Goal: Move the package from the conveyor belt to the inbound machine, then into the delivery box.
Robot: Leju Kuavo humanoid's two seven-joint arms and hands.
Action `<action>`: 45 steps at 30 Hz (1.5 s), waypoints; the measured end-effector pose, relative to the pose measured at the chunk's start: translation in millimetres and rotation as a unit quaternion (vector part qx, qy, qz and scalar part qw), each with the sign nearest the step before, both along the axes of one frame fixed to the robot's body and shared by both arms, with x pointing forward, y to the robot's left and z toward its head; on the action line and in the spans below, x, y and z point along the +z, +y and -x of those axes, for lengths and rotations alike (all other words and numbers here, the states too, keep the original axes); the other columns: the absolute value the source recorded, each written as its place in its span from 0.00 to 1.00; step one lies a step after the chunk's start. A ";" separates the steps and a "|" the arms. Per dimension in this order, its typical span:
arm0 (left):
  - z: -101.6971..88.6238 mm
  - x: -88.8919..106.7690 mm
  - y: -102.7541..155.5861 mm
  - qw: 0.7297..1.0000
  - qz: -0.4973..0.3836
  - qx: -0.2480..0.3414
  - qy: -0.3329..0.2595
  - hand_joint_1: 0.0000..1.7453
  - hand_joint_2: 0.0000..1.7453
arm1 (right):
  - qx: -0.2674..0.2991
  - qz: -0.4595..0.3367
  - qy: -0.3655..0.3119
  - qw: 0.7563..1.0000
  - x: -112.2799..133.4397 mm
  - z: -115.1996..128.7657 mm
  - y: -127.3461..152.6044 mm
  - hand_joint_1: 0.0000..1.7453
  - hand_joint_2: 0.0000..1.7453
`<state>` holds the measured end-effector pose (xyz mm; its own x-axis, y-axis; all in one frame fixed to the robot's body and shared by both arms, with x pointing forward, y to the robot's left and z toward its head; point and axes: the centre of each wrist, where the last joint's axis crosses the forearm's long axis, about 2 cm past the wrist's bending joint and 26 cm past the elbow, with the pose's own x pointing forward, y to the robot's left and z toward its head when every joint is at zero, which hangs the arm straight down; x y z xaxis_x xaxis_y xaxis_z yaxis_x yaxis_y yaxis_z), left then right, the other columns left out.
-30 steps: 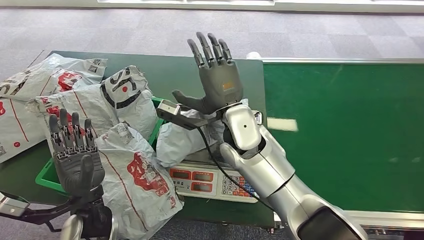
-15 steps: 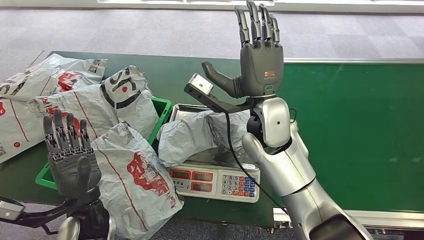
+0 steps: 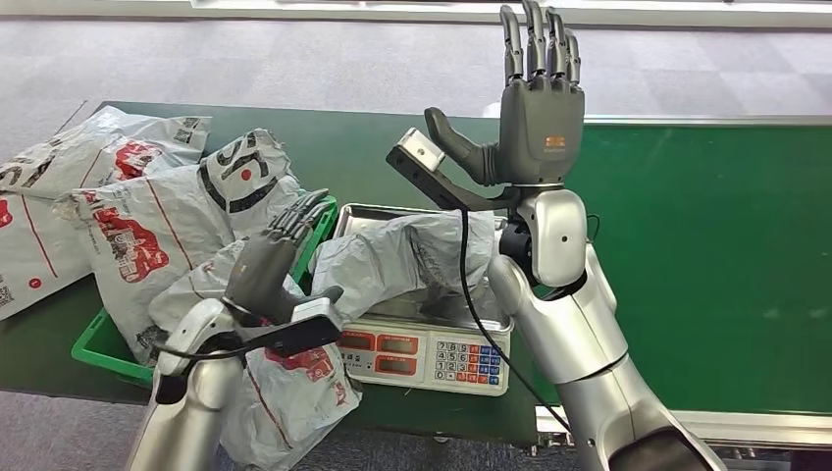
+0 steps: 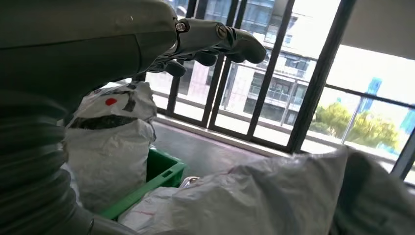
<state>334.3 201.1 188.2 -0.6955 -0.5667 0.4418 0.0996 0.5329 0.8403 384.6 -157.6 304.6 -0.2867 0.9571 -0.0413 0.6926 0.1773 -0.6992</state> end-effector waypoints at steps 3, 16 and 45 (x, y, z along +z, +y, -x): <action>-33.7 7.0 -18.4 0.995 -0.093 -0.031 -0.002 0.00 1.00 | -0.004 -0.007 0.006 1.000 0.8 -4.2 1.7 0.00 0.00; -68.6 -6.7 -29.7 0.969 -0.199 -0.125 0.080 1.00 1.00 | -0.023 -0.013 0.027 0.999 -3.8 -12.3 -1.0 0.00 0.00; -79.7 31.6 9.0 0.975 -0.062 0.154 -0.149 1.00 1.00 | -0.044 -0.020 0.055 0.997 -25.2 -4.5 -8.6 0.00 0.00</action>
